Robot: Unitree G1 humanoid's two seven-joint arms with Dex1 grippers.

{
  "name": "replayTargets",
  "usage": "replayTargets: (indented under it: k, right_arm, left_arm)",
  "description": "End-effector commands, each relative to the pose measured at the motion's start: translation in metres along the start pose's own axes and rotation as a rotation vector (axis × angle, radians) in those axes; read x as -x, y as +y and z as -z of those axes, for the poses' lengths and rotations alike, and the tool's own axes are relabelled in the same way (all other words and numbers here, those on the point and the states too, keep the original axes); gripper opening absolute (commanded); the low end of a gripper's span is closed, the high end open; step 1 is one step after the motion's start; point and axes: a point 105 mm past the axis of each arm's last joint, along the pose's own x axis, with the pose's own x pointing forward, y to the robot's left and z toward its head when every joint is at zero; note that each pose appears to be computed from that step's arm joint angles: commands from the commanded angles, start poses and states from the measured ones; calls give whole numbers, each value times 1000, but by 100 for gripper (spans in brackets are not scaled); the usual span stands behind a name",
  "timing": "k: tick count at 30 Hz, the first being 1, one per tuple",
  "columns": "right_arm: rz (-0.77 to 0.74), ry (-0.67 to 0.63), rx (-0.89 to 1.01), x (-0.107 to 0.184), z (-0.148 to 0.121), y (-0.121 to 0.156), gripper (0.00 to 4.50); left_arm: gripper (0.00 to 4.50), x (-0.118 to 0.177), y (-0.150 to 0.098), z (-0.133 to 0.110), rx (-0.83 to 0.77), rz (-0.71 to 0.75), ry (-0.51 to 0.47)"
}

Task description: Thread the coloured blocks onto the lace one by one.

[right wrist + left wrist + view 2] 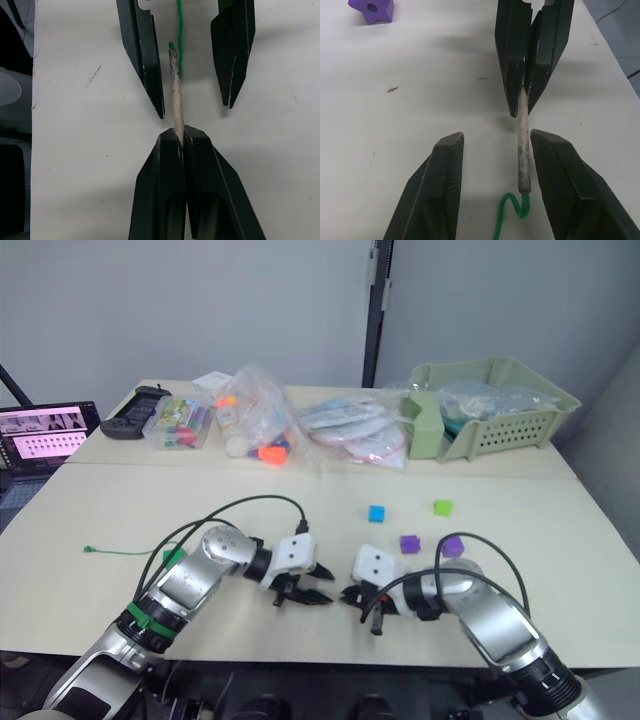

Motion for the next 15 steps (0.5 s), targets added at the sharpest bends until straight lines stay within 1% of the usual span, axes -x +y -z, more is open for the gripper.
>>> replayTargets:
  k: [1,3,4,15]
  right_arm:
    - [8,-26,35,3,-10,0,0]
    - [9,-26,34,4,-10,-1,0]
    - [10,-26,33,3,-10,-1,0]
    - [0,-12,24,4,-6,2,0]
  left_arm:
    - [104,4,0,-8,-19,-2,-26]
    - [32,4,-1,-7,-15,3,-25]
    - [2,4,-1,-7,-14,6,-25]
    - [2,7,3,-8,-10,-11,-30]
